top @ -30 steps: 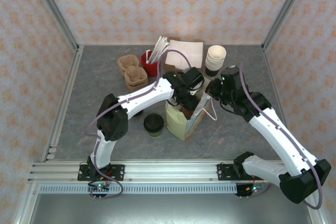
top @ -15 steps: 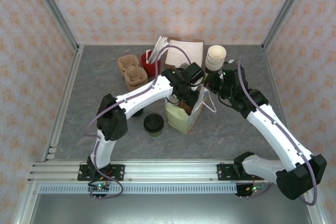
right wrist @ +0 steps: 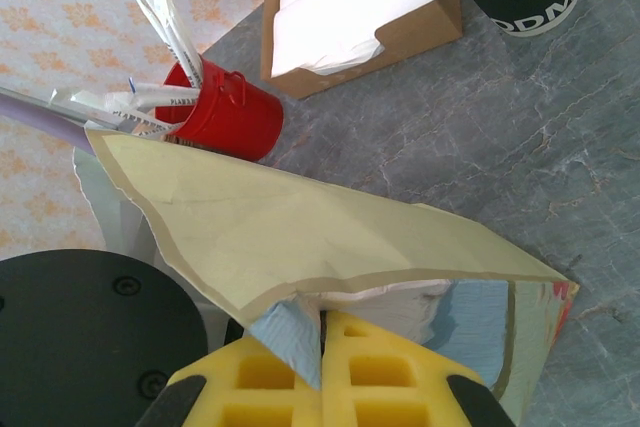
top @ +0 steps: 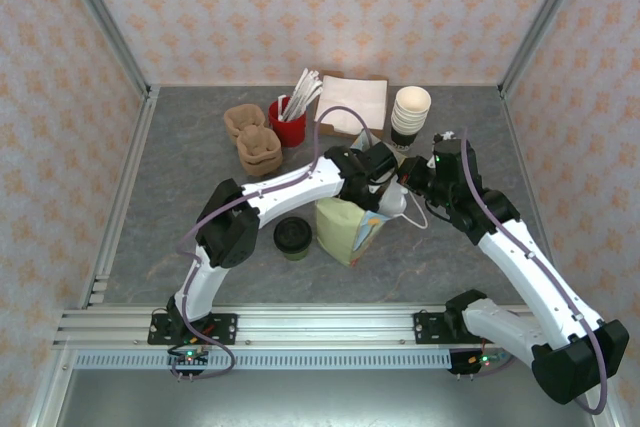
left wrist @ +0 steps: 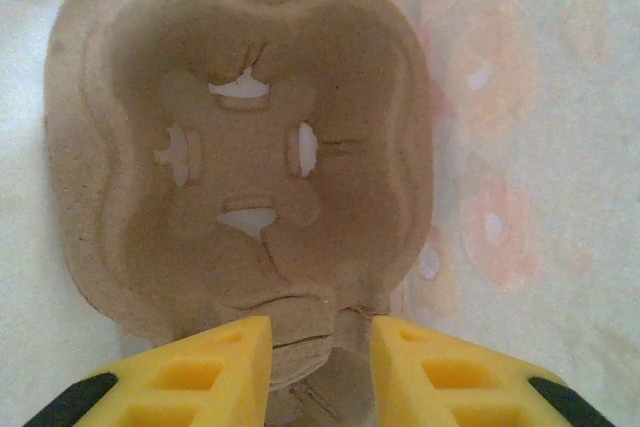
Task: Pack the takeout coffee
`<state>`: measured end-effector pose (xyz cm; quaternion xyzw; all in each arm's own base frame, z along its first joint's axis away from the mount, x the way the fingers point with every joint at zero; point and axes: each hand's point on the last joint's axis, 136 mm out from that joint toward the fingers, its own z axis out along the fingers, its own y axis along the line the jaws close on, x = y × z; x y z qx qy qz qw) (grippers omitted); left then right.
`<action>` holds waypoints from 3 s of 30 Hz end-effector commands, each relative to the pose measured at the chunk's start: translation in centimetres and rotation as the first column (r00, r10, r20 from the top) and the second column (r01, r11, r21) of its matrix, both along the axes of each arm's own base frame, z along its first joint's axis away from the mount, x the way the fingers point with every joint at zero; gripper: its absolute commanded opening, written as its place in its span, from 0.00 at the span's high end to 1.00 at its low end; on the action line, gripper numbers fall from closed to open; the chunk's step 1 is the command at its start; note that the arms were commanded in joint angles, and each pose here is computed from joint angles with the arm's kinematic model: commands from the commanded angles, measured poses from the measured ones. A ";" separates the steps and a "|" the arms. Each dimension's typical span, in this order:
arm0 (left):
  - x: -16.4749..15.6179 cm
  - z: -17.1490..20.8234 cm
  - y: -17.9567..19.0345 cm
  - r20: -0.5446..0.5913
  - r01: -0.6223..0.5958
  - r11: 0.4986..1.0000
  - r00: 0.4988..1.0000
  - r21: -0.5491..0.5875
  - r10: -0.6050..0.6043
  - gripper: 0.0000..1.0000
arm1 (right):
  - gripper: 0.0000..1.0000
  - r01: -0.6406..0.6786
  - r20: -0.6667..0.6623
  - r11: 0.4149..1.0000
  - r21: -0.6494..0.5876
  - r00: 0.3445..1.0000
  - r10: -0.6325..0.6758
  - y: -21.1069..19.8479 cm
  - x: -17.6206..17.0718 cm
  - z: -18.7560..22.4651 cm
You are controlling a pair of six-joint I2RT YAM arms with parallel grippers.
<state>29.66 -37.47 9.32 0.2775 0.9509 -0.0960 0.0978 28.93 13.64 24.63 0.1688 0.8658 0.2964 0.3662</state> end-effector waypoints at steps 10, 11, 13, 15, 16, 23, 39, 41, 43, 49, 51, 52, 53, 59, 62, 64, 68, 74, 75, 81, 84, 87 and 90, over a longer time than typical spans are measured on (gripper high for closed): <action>-1.5 -4.7 0.6 -0.118 0.025 0.999 0.993 0.042 -0.020 0.68 | 1.00 -0.025 0.002 0.999 -0.048 1.000 0.025 -0.4 -0.5 0.8; -1.6 -4.7 0.5 -0.127 0.026 0.999 0.992 0.031 -0.022 0.68 | 1.00 -0.027 0.002 0.998 -0.048 1.000 0.027 -0.4 -0.6 0.9; -1.6 -5.2 0.6 -0.147 0.026 0.999 0.989 0.026 -0.022 0.68 | 1.00 -0.025 0.001 0.998 -0.049 1.000 0.025 -0.5 -0.7 1.0; -1.7 -5.4 0.4 -0.155 0.025 1.000 0.988 0.013 -0.023 0.67 | 1.00 -0.028 0.000 0.998 -0.053 1.000 0.028 -0.5 -0.7 1.1; -1.7 -5.6 0.5 -0.163 0.023 1.000 0.986 0.010 -0.021 0.67 | 1.00 -0.027 0.000 0.998 -0.055 1.000 0.027 -0.5 -0.7 1.1; -1.7 -6.1 0.4 -0.170 0.026 1.000 0.985 0.009 -0.024 0.64 | 1.00 -0.034 -0.002 0.997 -0.063 0.999 0.034 -0.5 -0.7 1.1; 1.2 8.8 -1.4 -0.008 -0.013 0.984 1.000 -0.178 0.012 0.45 | 1.00 0.000 0.039 0.994 -0.111 0.999 0.005 -1.1 0.4 3.2; 0.9 10.4 -0.9 0.004 -0.021 0.981 1.000 -0.192 0.022 0.44 | 1.00 0.003 0.041 0.993 -0.121 0.999 0.002 -1.2 0.7 3.5; 0.6 12.2 -0.2 0.024 -0.025 0.979 0.999 -0.202 0.031 0.43 | 1.00 -0.006 0.040 0.992 -0.128 0.999 0.011 -1.0 1.0 3.8; -0.3 19.6 1.5 0.119 -0.024 0.956 0.991 -0.293 0.062 0.40 | 1.00 -0.038 0.064 0.990 -0.135 0.997 0.047 -0.3 1.7 4.8; -0.8 21.8 2.0 0.138 -0.018 0.946 0.988 -0.323 0.066 0.38 | 1.00 -0.056 0.077 0.988 -0.147 0.995 0.068 0.0 1.9 5.2; -1.1 22.4 2.0 0.138 -0.013 0.941 0.988 -0.338 0.063 0.38 | 1.00 -0.069 0.086 0.987 -0.145 0.993 0.083 0.2 2.0 5.5; -1.5 23.2 1.9 0.138 -0.001 0.931 0.989 -0.364 0.056 0.37 | 1.00 -0.082 0.103 0.987 -0.140 0.990 0.097 0.5 2.1 5.8; -2.0 28.1 3.3 0.229 0.008 0.881 0.967 -0.474 0.114 0.35 | 1.00 -0.147 0.157 0.981 -0.129 0.973 0.167 1.7 2.1 6.9; -0.9 29.6 5.1 0.294 -0.028 0.874 0.936 -0.485 0.193 0.34 | 1.00 -0.188 0.193 0.974 -0.124 0.958 0.210 2.2 1.8 7.3; -0.1 30.3 6.6 0.334 -0.062 0.873 0.909 -0.484 0.250 0.34 | 1.00 -0.209 0.213 0.970 -0.127 0.949 0.232 2.5 1.6 7.4; 1.6 30.9 10.1 0.394 -0.156 0.866 0.842 -0.474 0.368 0.33 | 1.00 -0.261 0.261 0.956 -0.131 0.922 0.288 3.2 1.1 8.0; 2.8 30.0 13.2 0.396 -0.235 0.844 0.801 -0.482 0.449 0.33 | 1.00 -0.280 0.233 0.951 -0.134 0.924 0.304 3.4 0.9 7.6; 2.8 29.6 13.4 0.393 -0.244 0.847 0.802 -0.473 0.450 0.32 | 1.00 -0.276 0.221 0.952 -0.129 0.928 0.299 3.3 0.9 7.4; 2.8 25.8 14.7 0.337 -0.337 0.857 0.814 -0.390 0.473 0.32 | 1.00 -0.206 0.163 0.974 -0.097 0.962 0.219 2.5 1.2 7.1; 2.3 23.1 15.4 0.289 -0.388 0.865 0.829 -0.317 0.478 0.32 | 1.00 -0.142 0.105 0.986 -0.086 0.983 0.151 1.7 1.5 6.3; 1.4 19.7 16.2 0.229 -0.436 0.874 0.847 -0.216 0.479 0.30 | 1.00 -0.094 0.061 0.993 -0.074 0.993 0.099 1.2 1.8 5.7; 0.1 16.8 16.3 0.157 -0.445 0.882 0.870 -0.158 0.467 0.26 | 1.00 -0.083 0.047 0.995 -0.057 0.995 0.086 1.3 2.0 5.6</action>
